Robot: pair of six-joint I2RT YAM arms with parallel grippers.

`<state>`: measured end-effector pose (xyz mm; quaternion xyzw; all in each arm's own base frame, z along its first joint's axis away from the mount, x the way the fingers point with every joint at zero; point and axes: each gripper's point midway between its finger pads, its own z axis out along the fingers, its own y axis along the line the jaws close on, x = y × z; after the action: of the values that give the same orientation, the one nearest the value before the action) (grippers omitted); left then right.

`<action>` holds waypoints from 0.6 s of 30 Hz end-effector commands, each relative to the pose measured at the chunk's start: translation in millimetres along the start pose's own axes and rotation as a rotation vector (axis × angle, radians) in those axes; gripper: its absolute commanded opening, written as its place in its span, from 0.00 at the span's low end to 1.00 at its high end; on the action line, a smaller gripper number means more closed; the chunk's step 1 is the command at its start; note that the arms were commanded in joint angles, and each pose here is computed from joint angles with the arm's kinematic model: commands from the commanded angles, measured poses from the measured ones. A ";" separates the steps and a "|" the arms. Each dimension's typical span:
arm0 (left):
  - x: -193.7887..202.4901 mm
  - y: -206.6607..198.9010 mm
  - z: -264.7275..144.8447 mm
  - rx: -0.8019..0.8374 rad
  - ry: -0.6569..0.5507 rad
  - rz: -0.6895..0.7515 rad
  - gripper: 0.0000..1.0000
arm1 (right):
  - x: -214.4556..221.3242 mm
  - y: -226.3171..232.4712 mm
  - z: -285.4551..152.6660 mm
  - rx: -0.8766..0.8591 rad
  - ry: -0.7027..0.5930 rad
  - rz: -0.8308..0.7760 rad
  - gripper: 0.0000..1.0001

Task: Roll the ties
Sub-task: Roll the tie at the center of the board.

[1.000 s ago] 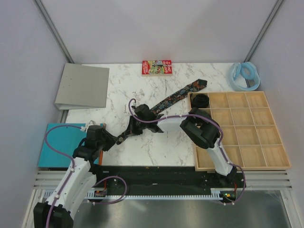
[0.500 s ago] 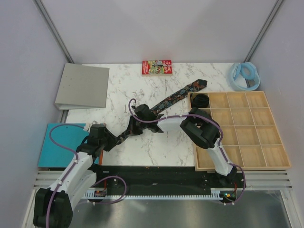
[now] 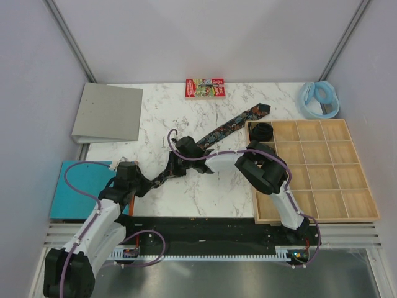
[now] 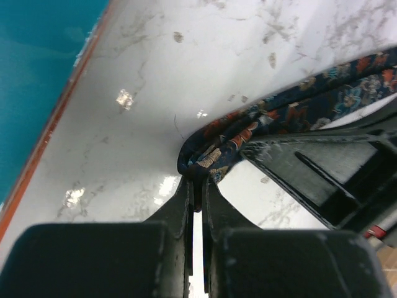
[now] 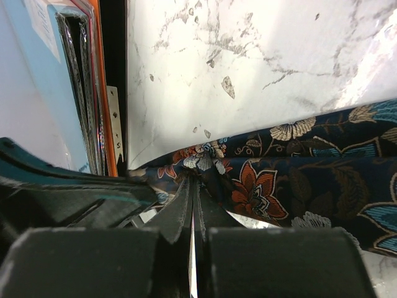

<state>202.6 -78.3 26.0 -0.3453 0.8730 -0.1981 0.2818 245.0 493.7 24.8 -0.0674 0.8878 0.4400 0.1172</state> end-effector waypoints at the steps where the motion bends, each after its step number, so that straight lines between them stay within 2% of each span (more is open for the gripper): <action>1: -16.5 -27.9 -24.6 0.046 -0.014 0.038 0.02 | 4.2 -13.6 -5.7 0.094 0.004 -0.013 0.01; 6: -18.0 -51.9 -44.3 0.081 0.047 0.044 0.02 | -4.0 11.0 -14.4 0.105 -0.018 -0.053 0.01; 18: -12.4 -55.7 -51.7 0.060 0.121 0.087 0.02 | -18.9 39.3 -25.1 0.123 -0.064 -0.105 0.02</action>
<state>206.9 -93.4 92.0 -0.3147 0.8871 -0.2212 0.2553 242.7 493.1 44.8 -0.0849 0.9115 0.3770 0.1411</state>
